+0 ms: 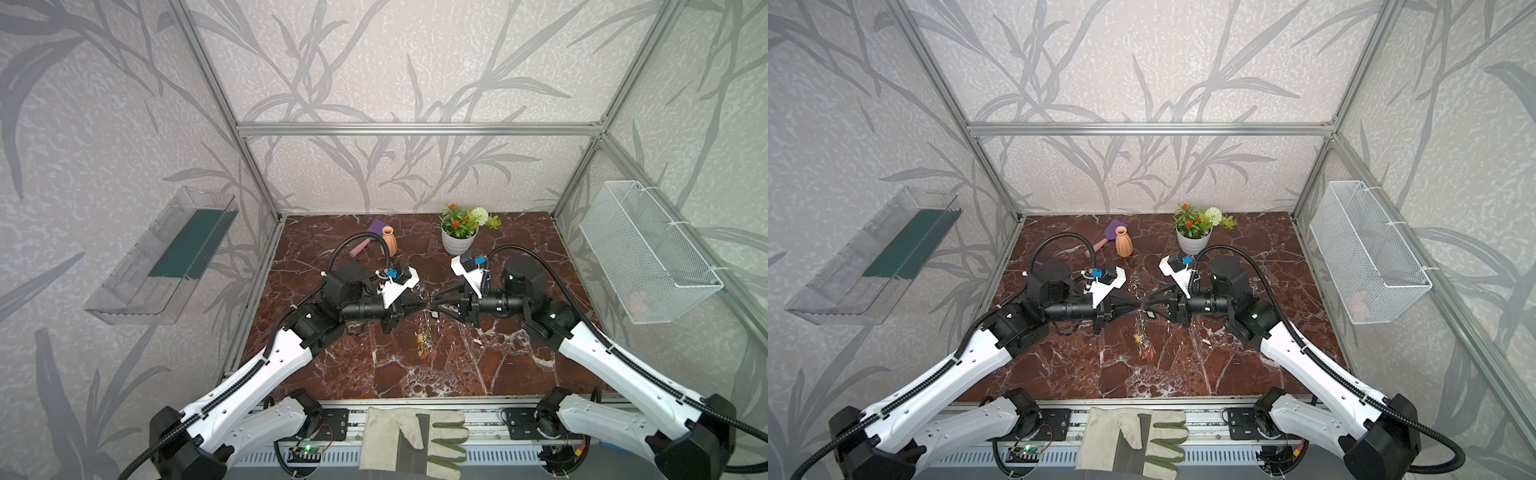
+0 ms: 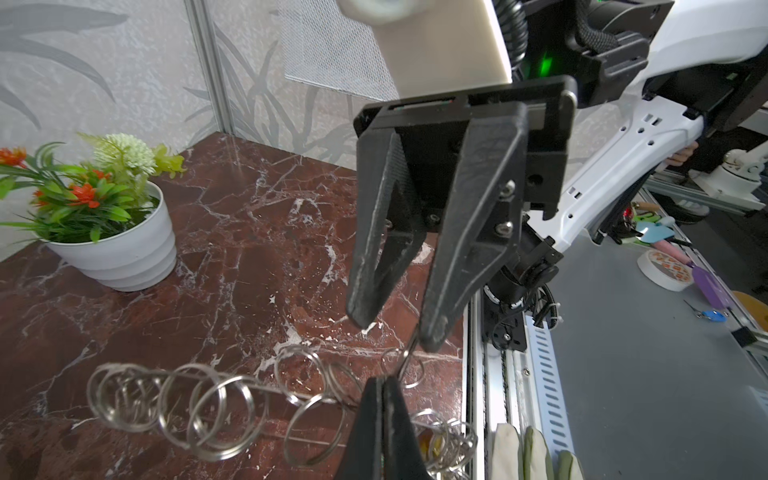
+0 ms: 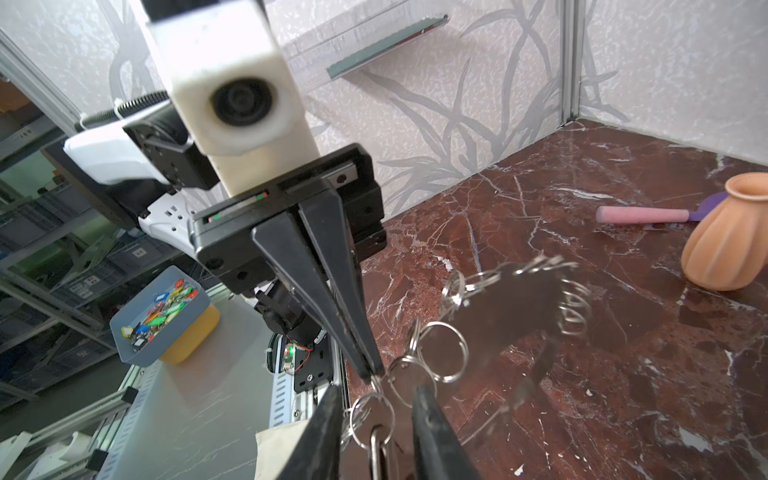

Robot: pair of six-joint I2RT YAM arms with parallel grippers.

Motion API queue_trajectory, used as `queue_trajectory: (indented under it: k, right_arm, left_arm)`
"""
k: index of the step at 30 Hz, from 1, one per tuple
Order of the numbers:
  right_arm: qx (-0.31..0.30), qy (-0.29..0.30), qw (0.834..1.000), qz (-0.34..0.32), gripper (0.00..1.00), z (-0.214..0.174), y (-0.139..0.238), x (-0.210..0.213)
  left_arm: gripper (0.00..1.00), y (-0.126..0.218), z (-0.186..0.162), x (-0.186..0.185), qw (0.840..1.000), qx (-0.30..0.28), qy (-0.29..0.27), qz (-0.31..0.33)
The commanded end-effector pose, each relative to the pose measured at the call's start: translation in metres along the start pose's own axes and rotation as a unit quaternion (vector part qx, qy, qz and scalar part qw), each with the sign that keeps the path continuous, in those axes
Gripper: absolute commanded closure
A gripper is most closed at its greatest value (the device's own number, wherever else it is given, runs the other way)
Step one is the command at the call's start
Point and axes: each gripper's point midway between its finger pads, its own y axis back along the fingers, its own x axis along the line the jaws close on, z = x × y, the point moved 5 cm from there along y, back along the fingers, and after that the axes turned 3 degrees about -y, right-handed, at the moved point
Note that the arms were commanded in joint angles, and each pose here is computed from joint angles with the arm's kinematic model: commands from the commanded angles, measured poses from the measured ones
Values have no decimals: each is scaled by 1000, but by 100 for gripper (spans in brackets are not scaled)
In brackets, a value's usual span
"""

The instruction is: Put the keys on the keyring

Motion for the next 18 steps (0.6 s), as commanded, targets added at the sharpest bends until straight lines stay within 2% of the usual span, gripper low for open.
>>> queue_trajectory:
  k: [1, 8, 13, 18]
  right_arm:
    - [-38, 1, 999, -2, 67, 14, 8, -1]
    - [-46, -9, 999, 8, 55, 14, 6, -8]
    - [-56, -13, 998, 22, 53, 20, -2, -13]
    - [-82, -49, 995, 13, 52, 31, -5, -36]
  left_arm:
    - [100, 10, 29, 3, 996, -81, -25, 38]
    - [100, 19, 35, 6, 982, -171, -26, 72]
    - [100, 20, 34, 7, 973, -210, -34, 89]
    - [100, 20, 32, 12, 962, -238, -48, 121]
